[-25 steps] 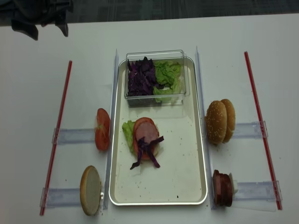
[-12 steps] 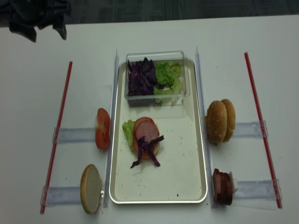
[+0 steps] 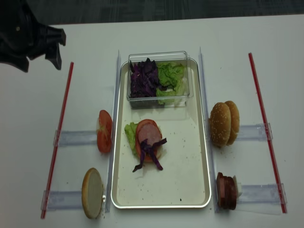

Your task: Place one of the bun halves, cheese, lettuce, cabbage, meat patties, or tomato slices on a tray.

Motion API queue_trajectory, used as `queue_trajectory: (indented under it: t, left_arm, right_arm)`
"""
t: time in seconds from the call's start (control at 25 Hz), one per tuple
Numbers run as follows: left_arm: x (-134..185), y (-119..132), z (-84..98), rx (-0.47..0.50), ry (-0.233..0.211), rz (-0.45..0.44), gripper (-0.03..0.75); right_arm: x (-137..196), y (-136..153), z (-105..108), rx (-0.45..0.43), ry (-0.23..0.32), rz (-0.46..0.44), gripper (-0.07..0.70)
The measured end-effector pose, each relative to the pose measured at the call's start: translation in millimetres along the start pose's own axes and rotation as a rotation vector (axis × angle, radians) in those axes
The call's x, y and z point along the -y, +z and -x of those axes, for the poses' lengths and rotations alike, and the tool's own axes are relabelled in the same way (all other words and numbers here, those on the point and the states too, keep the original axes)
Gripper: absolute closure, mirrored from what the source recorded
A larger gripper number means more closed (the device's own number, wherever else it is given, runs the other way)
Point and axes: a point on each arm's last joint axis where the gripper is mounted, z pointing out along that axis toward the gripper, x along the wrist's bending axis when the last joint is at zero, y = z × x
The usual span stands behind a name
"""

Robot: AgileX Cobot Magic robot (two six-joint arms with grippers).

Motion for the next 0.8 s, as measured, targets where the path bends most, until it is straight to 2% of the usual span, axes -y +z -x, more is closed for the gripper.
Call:
queue_trajectory:
  t: [0.12,0.4,0.8]
  left_arm:
    - [28,-1,-3.4,-0.003,0.002,-0.030,0.169]
    - [91,-1,-10.6,0.000,0.006,-0.016,0.169]
    - [176,-17,-21.7,0.014,-0.007,0.101,0.169]
  right_arm:
    - [0,0,0,0.000,0.000,0.000,0.595]
    - [0,0,0,0.000,0.000,0.000,0.595]
    - [0,0,0,0.000,0.000,0.000,0.595]
